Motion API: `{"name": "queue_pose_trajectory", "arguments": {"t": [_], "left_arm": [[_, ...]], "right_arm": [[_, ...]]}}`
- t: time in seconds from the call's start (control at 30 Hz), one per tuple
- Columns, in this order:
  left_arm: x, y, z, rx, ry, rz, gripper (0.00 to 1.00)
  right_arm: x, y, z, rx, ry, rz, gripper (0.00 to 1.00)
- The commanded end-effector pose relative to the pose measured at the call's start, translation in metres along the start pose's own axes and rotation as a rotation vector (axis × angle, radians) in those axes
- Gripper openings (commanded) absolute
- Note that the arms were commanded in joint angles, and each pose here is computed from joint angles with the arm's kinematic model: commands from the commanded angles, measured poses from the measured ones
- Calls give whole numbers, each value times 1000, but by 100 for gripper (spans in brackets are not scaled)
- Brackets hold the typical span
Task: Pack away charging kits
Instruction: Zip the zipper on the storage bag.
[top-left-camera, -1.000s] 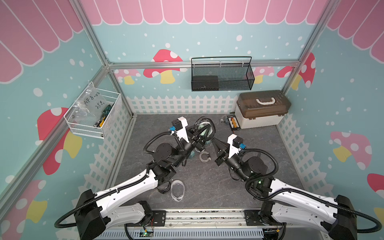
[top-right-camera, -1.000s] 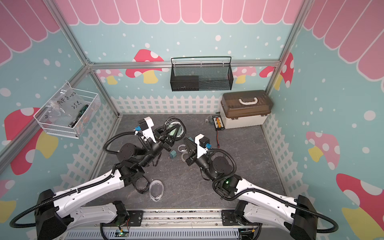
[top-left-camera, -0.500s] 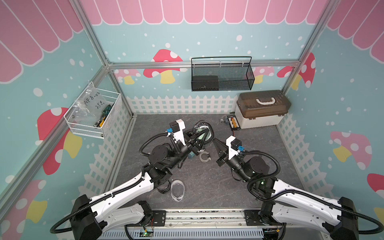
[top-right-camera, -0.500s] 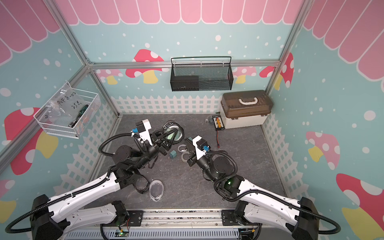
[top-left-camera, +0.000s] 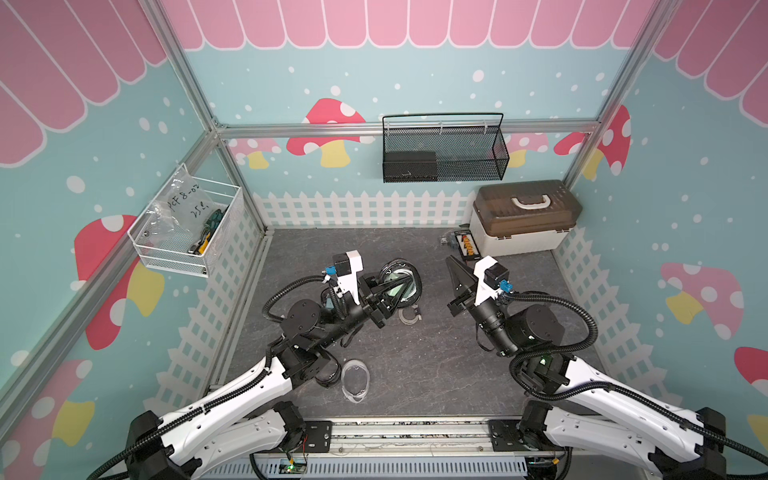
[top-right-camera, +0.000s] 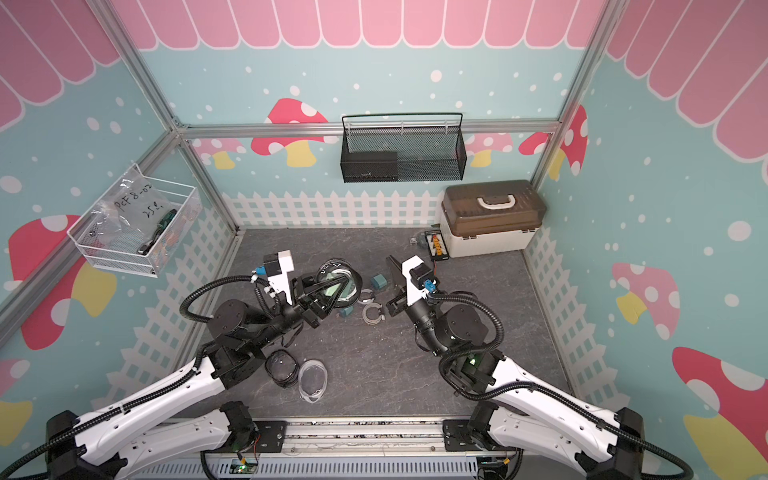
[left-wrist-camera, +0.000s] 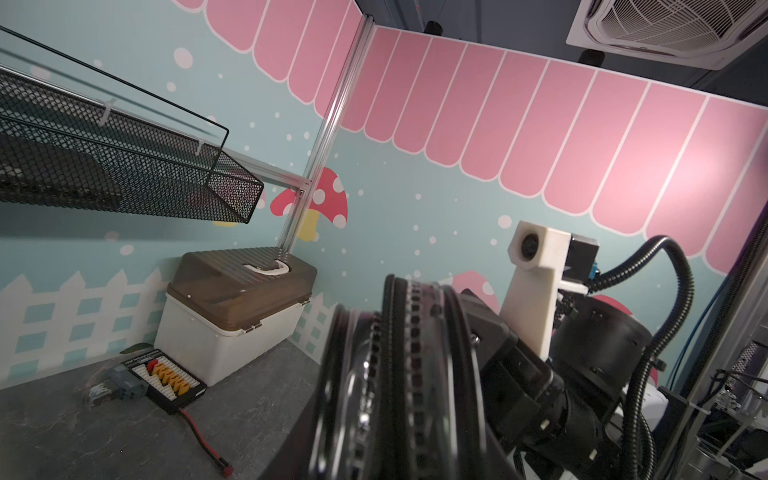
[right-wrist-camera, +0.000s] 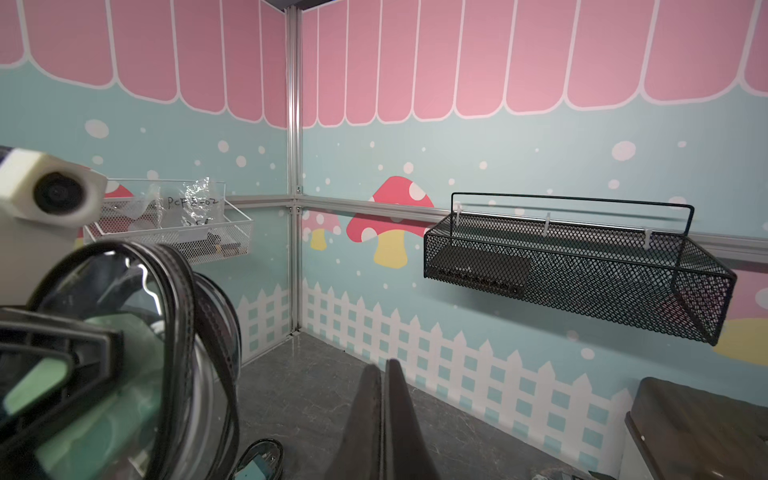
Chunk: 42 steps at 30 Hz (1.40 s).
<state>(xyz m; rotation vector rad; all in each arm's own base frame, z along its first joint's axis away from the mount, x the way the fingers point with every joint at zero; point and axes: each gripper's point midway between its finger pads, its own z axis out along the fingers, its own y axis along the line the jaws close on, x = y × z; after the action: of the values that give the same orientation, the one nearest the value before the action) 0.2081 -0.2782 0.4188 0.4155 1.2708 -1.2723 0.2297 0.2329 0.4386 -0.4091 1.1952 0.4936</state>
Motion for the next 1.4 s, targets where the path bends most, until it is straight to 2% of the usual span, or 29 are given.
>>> {"name": "queue_pose_trajectory", "arguments": {"t": [0.0, 0.07, 0.1, 0.23, 0.27, 0.37, 0.47, 0.57, 0.77, 0.9, 0.97, 1.13, 1.23, 1.37], "left_arm": [[-5, -8, -7, 31, -16, -10, 0], [-13, -10, -10, 31, -41, 7, 0], [-17, -13, -10, 40, -47, 15, 0], [-26, -31, -6, 123, -25, 79, 0], [-27, -31, -4, 128, -18, 97, 0], [-28, -31, 3, 130, 3, 135, 0], [-28, -32, 9, 152, 15, 163, 0], [-26, -34, 17, 177, 33, 170, 0], [-21, -20, 27, 130, 55, 188, 0], [-12, -30, 31, 213, 91, 177, 0], [-11, -35, 29, 244, 93, 178, 0], [-12, -45, 20, 286, 85, 200, 0], [-11, -52, 14, 318, 88, 218, 0], [-12, -60, 9, 357, 82, 232, 0]], "right_arm": [[-10, 13, -1, -84, 0, -1, 0], [0, 18, -2, -108, 25, 8, 0], [4, 19, -3, -115, 32, 13, 6], [16, 39, -14, -236, 46, 64, 48], [17, 45, -17, -274, 48, 84, 55], [17, 55, -25, -343, 48, 133, 69], [15, 68, -27, -418, 52, 163, 77], [16, 73, -22, -434, 70, 173, 80], [13, 70, -24, -429, 53, 166, 86], [8, 68, -20, -411, 49, 172, 89], [10, 63, -15, -375, 62, 172, 87], [12, 64, -16, -379, 64, 169, 73], [11, 62, -18, -374, 58, 167, 74], [4, 66, -25, -412, 38, 166, 82]]}}
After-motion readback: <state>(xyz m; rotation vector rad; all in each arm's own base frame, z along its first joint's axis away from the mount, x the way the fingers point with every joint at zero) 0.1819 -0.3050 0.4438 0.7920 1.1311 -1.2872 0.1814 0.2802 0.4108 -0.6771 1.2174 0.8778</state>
